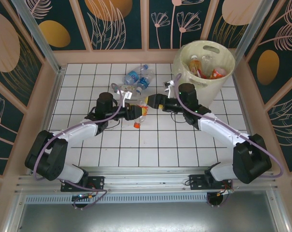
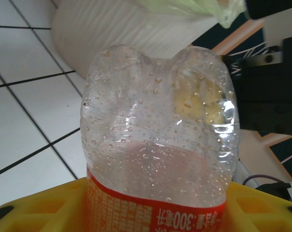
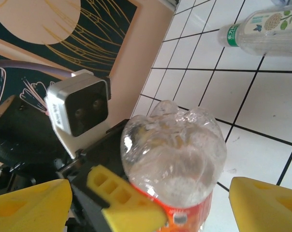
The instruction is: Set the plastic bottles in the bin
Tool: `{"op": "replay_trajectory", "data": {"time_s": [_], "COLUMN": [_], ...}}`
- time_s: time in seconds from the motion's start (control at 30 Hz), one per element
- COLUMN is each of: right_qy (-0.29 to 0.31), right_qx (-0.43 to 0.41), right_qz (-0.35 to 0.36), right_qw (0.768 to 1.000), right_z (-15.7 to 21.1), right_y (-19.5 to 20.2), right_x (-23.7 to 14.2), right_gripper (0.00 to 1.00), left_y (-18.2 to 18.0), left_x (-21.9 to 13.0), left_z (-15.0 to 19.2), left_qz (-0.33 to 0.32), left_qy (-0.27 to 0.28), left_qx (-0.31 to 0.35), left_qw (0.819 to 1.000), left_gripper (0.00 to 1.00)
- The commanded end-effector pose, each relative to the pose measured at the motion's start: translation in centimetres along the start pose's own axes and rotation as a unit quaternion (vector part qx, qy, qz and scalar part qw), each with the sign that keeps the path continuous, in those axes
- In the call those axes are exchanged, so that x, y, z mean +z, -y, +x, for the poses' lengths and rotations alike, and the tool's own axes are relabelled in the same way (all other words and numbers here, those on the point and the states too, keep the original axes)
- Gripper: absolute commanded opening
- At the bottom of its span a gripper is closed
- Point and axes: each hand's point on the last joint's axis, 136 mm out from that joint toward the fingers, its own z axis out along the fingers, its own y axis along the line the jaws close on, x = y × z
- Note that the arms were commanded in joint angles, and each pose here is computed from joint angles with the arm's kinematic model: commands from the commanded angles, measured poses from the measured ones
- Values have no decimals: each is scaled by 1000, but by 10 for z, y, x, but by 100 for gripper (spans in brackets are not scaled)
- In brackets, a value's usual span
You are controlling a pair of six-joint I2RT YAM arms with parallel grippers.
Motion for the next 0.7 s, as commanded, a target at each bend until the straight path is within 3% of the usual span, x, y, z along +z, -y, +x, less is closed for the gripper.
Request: {"op": "replay_trajectory", "data": {"time_s": [0.0, 0.3, 0.53, 0.67], "right_qy": [15, 5, 7, 8], "right_qx": [-22, -28, -25, -26], "right_qz": [-10, -3, -2, -1], "right_qw": [1000, 1000, 1000, 1000], "right_z": [-12, -10, -10, -11], "right_y": [-16, -16, -15, -16], "right_x": [11, 30, 31, 30], "right_gripper": [86, 89, 68, 61], "left_y": [20, 29, 29, 28], "left_x": [-1, 7, 7, 8], "left_z": [-13, -9, -8, -9], "left_qz": [37, 47, 45, 44], "left_qy": [23, 18, 21, 21], "left_qx": [23, 24, 23, 21], "left_qw": [999, 998, 998, 999], "left_gripper": [55, 55, 55, 55]}}
